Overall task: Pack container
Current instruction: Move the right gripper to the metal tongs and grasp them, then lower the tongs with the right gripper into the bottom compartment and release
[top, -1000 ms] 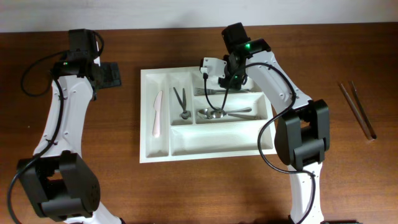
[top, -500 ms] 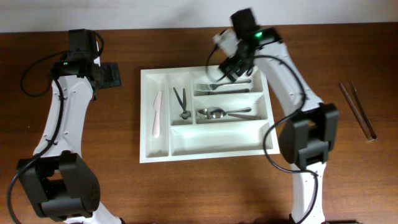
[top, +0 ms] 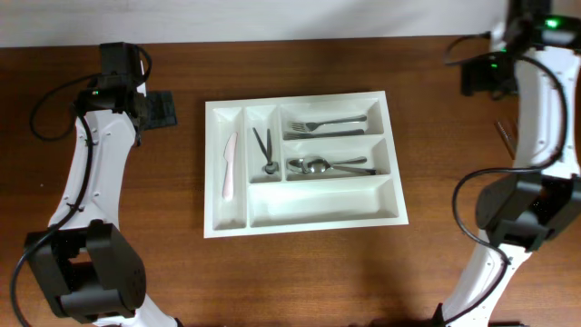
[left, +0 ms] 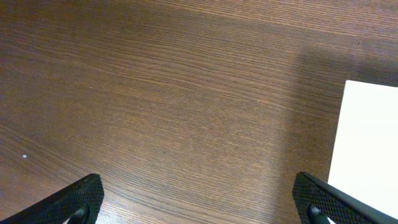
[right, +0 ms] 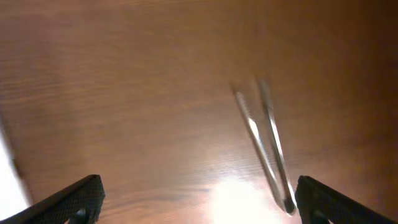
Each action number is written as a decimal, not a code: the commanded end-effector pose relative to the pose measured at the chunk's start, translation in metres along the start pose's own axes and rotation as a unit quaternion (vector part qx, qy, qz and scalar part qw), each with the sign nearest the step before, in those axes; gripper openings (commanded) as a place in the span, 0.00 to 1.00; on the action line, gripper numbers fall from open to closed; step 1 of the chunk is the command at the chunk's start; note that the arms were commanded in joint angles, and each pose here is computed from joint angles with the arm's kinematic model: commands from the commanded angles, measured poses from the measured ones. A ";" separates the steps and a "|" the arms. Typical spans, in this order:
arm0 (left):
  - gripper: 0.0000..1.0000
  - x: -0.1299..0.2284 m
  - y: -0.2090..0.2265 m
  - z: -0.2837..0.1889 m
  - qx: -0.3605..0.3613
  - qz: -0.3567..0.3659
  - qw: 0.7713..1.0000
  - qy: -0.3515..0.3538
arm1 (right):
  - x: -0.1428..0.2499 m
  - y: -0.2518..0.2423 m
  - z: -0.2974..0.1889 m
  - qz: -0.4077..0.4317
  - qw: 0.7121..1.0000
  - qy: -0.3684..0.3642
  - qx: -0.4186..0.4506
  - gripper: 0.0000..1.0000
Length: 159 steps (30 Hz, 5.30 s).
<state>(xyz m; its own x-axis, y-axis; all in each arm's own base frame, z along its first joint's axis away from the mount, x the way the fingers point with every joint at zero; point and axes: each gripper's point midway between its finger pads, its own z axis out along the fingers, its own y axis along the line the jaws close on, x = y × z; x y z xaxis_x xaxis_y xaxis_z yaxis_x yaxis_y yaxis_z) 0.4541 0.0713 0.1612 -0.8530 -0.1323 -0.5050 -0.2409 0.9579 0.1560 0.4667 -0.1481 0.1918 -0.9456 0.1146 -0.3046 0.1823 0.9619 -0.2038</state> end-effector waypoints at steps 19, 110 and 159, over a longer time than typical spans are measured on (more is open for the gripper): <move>0.99 -0.005 0.001 -0.002 -0.005 0.007 1.000 -0.006 | 0.099 -0.082 0.154 0.008 0.996 0.083 -0.034 0.76; 0.99 -0.005 0.001 -0.002 -0.005 0.007 1.000 -0.006 | 0.194 0.326 -0.063 -0.660 0.653 0.096 -0.359 0.21; 0.99 -0.005 0.001 -0.002 -0.005 0.007 1.000 -0.007 | 0.038 0.260 -0.023 -0.173 0.943 0.020 -0.285 0.99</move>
<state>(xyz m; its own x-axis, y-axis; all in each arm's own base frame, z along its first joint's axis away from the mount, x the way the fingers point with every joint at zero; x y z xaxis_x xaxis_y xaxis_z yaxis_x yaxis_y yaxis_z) 0.4541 0.0714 0.1612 -0.8529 -0.1323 -0.5050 -0.2411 0.9578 0.1563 0.4687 0.1112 0.1416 -0.9362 -0.2416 -0.2551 -0.3066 0.9163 0.2574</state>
